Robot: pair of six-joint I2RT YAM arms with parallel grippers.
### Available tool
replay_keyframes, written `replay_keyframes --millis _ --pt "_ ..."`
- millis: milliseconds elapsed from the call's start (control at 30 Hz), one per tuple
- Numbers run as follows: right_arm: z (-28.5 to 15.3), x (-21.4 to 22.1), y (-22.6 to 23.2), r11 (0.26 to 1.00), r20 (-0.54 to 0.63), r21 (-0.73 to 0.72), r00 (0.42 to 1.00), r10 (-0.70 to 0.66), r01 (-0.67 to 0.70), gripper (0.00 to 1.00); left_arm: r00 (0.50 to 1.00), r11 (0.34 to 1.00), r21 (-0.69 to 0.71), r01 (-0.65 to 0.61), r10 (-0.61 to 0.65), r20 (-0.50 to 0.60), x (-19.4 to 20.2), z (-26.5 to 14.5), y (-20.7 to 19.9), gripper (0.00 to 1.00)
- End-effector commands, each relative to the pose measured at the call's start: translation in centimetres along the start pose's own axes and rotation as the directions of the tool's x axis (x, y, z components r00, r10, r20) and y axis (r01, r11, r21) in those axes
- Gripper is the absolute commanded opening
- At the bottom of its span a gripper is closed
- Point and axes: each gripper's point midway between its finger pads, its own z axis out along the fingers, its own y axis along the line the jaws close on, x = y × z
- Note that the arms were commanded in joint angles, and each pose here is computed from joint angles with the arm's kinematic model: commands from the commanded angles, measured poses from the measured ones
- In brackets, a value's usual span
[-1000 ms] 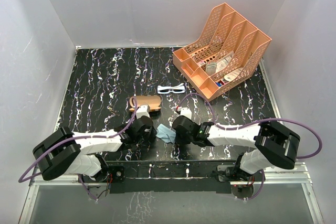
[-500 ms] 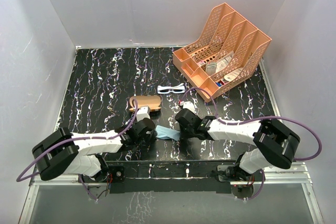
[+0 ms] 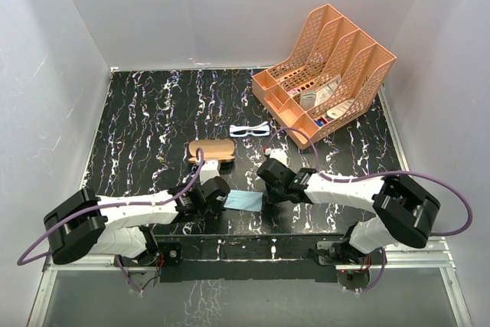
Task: Organize the sunglasses
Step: Adjust the glasses cleaning cloth at the center of the board.
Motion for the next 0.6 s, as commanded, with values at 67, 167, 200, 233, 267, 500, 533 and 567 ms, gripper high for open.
replay_keyframes --millis 67,167,200,233,267,500,533,567 --pt "-1.0 0.5 -1.1 0.999 -0.010 0.031 1.000 0.018 -0.017 0.00 0.995 0.990 -0.109 -0.093 0.096 0.021 -1.7 -1.7 1.7 0.00" --pt "-1.3 0.3 -0.8 1.000 0.001 0.007 1.000 0.030 -0.030 0.00 0.994 0.991 -0.089 -0.096 0.100 0.038 -2.3 -1.7 1.0 0.11" --pt "-1.4 0.2 -0.6 1.000 0.004 0.002 1.000 0.030 -0.030 0.00 0.994 0.992 -0.082 -0.096 0.099 0.042 -2.4 -1.7 0.7 0.14" --pt "-1.5 0.1 -0.5 1.000 0.007 -0.004 1.000 0.030 -0.030 0.00 0.994 0.992 -0.077 -0.095 0.099 0.045 -2.6 -1.7 0.6 0.17" --pt "-1.5 0.1 -0.5 0.999 0.007 -0.007 0.999 0.032 -0.032 0.00 0.994 0.993 -0.072 -0.096 0.100 0.048 -2.7 -1.7 0.4 0.19" --pt "-2.3 -0.6 1.4 0.995 0.041 -0.089 0.999 0.036 -0.032 0.00 0.992 0.995 0.005 -0.104 0.104 0.077 -2.8 -1.1 -1.0 0.01" --pt "-2.4 -0.6 1.9 0.993 0.047 -0.109 0.998 0.039 -0.033 0.00 0.991 0.994 0.024 -0.110 0.107 0.084 -2.8 -1.0 -1.2 0.00" --pt "-2.5 -0.7 2.3 0.991 0.052 -0.127 0.998 0.040 -0.033 0.00 0.990 0.992 0.051 -0.115 0.111 0.090 -2.6 -0.8 -1.5 0.00"
